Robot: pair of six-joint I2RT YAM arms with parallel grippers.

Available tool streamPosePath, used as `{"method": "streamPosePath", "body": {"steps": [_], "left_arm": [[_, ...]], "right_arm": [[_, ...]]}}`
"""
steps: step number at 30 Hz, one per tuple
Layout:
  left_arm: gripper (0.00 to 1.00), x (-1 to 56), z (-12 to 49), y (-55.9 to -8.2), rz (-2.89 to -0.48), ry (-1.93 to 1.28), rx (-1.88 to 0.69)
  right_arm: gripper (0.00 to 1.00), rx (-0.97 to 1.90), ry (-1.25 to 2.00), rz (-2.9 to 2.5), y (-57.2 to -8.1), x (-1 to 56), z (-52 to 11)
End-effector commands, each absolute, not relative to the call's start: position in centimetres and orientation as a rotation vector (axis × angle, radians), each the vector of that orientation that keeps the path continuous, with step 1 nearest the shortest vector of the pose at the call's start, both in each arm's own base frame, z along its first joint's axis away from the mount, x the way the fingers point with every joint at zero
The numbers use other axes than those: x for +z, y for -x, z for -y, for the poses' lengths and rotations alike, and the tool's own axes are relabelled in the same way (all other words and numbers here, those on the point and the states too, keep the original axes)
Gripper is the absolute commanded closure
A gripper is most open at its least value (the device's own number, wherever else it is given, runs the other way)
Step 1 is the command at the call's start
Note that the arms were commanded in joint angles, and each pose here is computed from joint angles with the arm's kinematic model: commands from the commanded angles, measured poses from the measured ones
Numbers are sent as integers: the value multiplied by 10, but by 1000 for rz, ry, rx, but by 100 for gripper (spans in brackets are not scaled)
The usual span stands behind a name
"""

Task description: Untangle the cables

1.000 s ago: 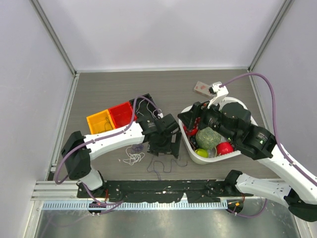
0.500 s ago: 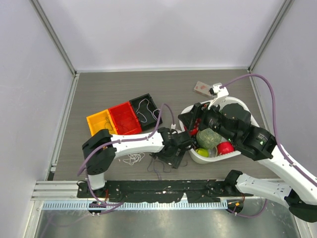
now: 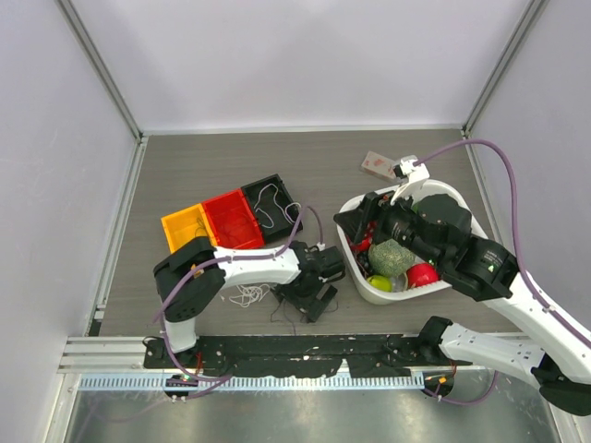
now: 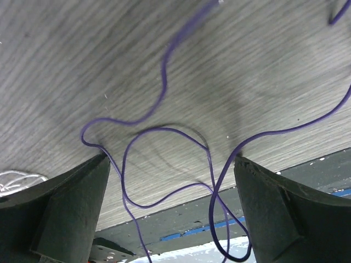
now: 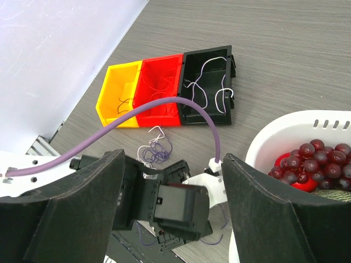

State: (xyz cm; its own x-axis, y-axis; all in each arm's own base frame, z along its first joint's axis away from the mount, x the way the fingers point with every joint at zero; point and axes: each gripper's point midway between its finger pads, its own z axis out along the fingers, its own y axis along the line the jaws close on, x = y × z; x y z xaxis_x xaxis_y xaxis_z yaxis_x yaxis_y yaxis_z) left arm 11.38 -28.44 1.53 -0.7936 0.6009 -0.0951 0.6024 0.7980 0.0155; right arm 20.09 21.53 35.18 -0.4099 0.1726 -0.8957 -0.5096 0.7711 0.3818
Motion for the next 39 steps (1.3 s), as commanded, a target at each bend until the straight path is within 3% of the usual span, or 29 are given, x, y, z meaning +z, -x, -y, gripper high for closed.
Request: {"method": "streamPosePath", "body": {"steps": [1, 4, 6, 14, 22, 31, 39], "left_arm": [[0, 18, 291, -125, -2861, -970, -131], [0, 17, 289, -126, -2854, -959, -115], [6, 11, 285, -125, -2870, -950, -101], [57, 15, 277, -133, -2840, -830, -45], [100, 72, 289, -153, -2716, -789, -96], [100, 166, 283, -175, -2594, -485, -356], [100, 262, 197, -227, -2404, 45, -446]], "right_arm": [[24, 781, 222, -1801, -201, 366, -210], [24, 778, 223, -1807, -201, 365, -209], [24, 780, 224, -1805, -201, 366, -210], [24, 772, 210, -1796, -202, 370, -207], [26, 770, 203, -1798, -203, 370, -207], [26, 762, 189, -1809, -204, 365, -206], [26, 760, 201, -1806, -206, 366, -209]]}}
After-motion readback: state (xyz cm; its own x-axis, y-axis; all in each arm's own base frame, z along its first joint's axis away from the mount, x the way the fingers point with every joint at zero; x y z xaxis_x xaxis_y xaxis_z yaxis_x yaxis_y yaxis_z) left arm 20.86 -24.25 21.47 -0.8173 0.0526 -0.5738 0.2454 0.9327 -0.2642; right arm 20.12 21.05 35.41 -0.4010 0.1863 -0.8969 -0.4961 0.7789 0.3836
